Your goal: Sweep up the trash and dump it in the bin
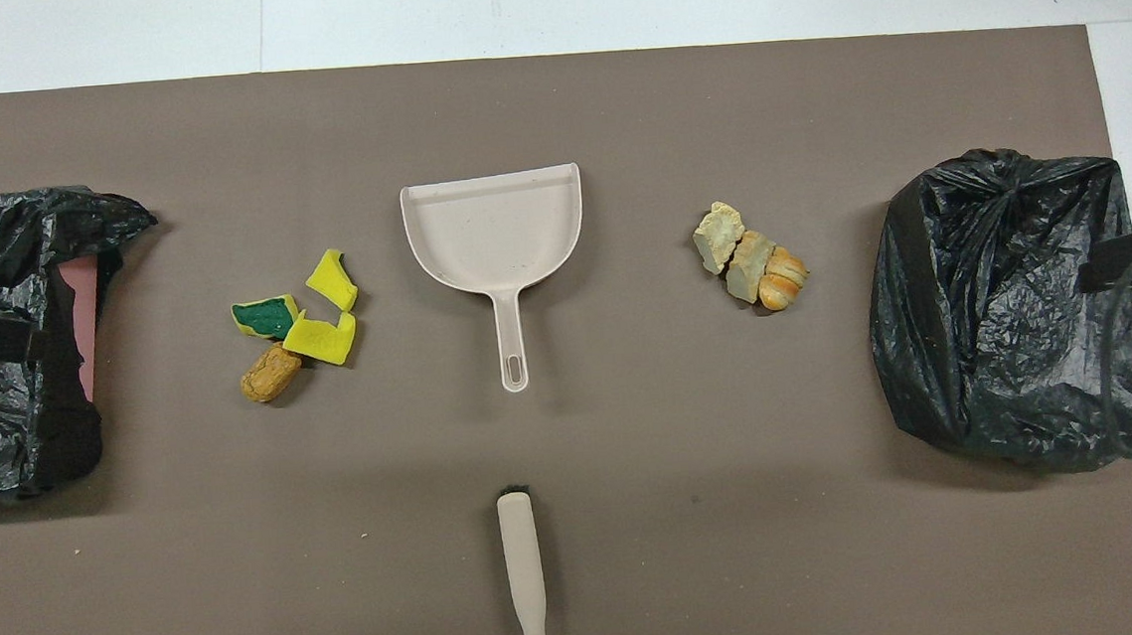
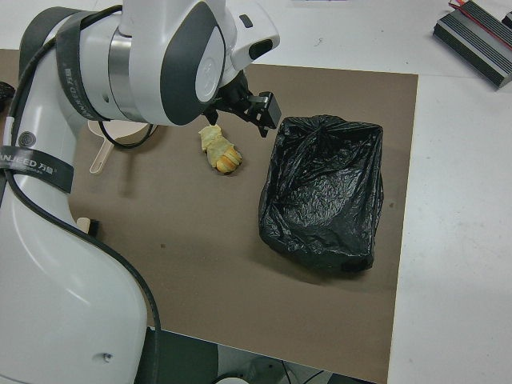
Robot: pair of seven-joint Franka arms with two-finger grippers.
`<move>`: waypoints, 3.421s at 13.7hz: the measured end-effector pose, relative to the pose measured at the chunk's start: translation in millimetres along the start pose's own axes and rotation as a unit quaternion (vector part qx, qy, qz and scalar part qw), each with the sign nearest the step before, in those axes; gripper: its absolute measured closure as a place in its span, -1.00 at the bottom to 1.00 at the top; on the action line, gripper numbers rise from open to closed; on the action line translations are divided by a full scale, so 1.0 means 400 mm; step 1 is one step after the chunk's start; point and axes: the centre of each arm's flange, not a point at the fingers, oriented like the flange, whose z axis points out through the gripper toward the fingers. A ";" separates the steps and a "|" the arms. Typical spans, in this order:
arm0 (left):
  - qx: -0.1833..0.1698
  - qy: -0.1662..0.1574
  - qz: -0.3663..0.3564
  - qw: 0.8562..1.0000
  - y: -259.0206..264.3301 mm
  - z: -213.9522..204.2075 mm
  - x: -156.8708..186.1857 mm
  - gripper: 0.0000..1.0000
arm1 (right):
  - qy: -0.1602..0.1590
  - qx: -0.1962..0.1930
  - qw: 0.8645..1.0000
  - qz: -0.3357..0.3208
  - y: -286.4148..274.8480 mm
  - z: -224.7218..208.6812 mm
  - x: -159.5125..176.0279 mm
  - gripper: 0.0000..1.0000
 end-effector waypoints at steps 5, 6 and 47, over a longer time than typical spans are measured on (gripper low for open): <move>0.005 0.013 -0.001 1.000 -0.006 -0.006 0.007 -1.00 | 0.000 0.000 1.000 0.000 0.000 0.000 0.000 -1.00; 0.005 0.013 -0.001 1.000 -0.006 -0.006 0.007 -1.00 | 0.000 0.000 1.000 0.000 -0.001 0.000 0.000 -1.00; 0.016 0.013 0.009 1.000 0.016 -0.005 0.013 -1.00 | 0.003 0.044 0.995 -0.091 -0.292 0.160 0.015 -1.00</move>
